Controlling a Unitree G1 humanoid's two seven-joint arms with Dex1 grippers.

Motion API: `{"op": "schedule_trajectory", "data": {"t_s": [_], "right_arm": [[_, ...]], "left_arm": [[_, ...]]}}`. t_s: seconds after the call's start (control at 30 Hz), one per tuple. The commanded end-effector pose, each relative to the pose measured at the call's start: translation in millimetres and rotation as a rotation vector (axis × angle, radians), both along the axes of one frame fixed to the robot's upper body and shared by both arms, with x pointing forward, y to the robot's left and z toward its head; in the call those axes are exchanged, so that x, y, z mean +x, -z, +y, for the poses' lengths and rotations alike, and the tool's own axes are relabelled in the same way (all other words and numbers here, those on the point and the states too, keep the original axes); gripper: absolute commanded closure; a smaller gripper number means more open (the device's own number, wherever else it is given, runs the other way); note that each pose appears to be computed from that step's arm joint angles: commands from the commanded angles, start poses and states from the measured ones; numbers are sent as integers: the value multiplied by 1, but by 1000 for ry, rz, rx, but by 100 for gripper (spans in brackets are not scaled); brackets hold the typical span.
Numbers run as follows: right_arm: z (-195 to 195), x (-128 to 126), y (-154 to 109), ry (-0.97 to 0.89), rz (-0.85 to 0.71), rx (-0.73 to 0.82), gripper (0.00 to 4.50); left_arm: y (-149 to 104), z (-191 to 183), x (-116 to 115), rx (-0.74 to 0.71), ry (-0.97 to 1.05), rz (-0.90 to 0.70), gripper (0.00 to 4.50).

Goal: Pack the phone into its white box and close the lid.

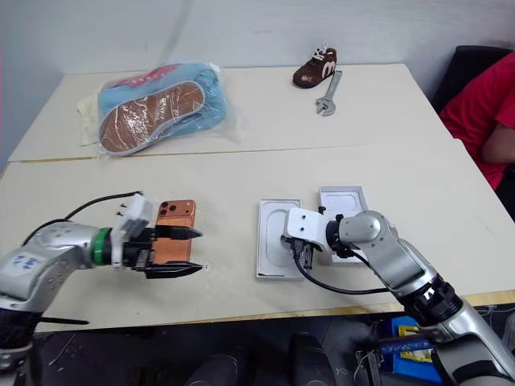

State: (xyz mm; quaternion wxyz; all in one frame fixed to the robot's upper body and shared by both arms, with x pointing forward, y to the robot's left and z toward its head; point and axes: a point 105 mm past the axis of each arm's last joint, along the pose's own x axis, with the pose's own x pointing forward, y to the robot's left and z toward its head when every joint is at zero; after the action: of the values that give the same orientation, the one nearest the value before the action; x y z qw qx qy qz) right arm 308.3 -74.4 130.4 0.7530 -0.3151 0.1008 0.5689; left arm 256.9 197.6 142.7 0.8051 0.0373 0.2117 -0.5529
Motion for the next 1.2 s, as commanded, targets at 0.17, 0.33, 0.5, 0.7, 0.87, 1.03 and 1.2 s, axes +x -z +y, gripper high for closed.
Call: {"op": "schedule_trajectory", "data": {"t_s": [0.17,0.33,0.5,0.7,0.87,1.03,1.2], "right_arm": [[72,-10,-36,-227,10,135,445],[112,3,-9,-271,-14,63,445],[127,8,17,-309,-51,-47,445],[139,11,27,-304,-57,-69,445],[149,16,25,-271,-44,-34,445],[150,17,24,-244,-8,-1,445],[142,19,26,-220,3,3,445]], "left_arm": [[-9,92,-16,-64,-420,325,0],[7,104,-8,-114,-635,535,0],[27,73,11,-182,-657,701,0],[69,34,11,-31,-603,814,0],[92,9,5,42,-530,871,0],[84,-19,4,-84,-418,905,0],[73,-12,16,-203,-458,892,0]]}}
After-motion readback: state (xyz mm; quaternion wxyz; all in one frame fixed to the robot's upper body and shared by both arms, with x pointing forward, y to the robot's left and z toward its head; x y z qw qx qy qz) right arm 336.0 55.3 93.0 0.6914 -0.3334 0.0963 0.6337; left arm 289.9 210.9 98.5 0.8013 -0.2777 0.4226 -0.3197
